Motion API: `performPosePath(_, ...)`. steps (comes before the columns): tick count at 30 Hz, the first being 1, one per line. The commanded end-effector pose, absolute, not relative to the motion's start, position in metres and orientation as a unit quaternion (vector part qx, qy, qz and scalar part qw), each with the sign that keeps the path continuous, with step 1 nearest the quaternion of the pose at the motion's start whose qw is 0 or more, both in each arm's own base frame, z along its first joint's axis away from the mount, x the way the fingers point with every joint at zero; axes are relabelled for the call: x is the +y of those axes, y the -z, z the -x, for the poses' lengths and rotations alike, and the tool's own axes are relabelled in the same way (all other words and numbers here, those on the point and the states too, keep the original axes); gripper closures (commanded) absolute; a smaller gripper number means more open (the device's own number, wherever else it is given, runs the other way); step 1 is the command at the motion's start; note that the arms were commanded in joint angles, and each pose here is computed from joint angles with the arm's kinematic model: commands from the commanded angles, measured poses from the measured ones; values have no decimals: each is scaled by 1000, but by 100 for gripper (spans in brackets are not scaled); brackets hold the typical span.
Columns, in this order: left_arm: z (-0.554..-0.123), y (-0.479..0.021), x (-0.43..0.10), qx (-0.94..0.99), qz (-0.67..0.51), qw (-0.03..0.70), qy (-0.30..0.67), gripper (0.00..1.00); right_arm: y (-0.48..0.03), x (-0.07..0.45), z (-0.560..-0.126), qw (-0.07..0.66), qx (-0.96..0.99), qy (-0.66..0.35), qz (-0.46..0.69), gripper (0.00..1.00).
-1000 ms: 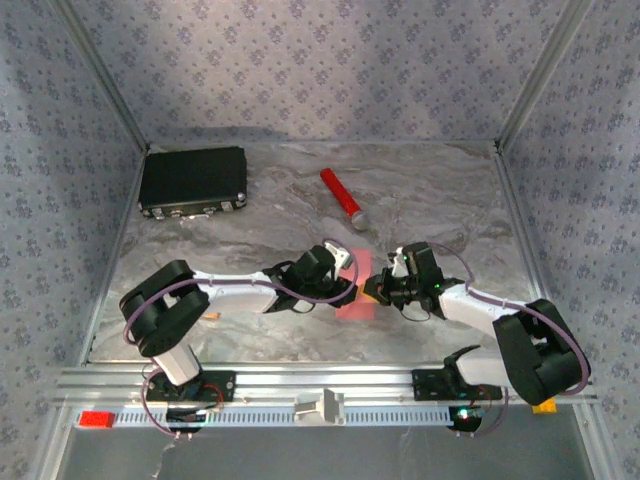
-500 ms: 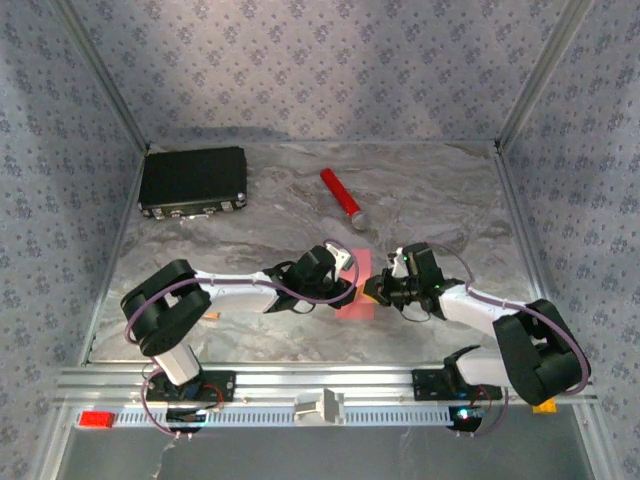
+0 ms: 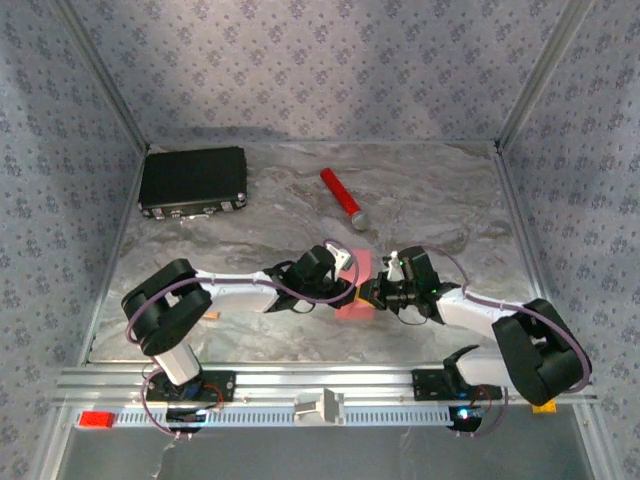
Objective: Fold a paper plane with a square sheet of paper (pick it up from the middle)
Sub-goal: Fold the triangle a second time at the center of the table.
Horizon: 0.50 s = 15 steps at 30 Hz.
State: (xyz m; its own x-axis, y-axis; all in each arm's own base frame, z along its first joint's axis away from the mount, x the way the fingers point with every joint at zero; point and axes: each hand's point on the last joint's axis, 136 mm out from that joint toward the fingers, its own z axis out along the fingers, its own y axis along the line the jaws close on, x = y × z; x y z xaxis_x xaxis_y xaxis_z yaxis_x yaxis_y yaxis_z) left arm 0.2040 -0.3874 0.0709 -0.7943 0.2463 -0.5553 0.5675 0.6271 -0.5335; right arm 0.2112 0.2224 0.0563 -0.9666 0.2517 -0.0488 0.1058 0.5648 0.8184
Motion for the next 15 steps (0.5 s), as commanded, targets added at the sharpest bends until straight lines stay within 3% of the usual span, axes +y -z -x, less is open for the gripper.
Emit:
performPosePath(1,-208,-80,-393,869,-224,224,380,83,-57,225,-214,80,878,-460,-107,93)
performPosePath(15,-207,-76,-391,868,-211,222,391,81,-54,219,-216,82,877,-457,-123,93)
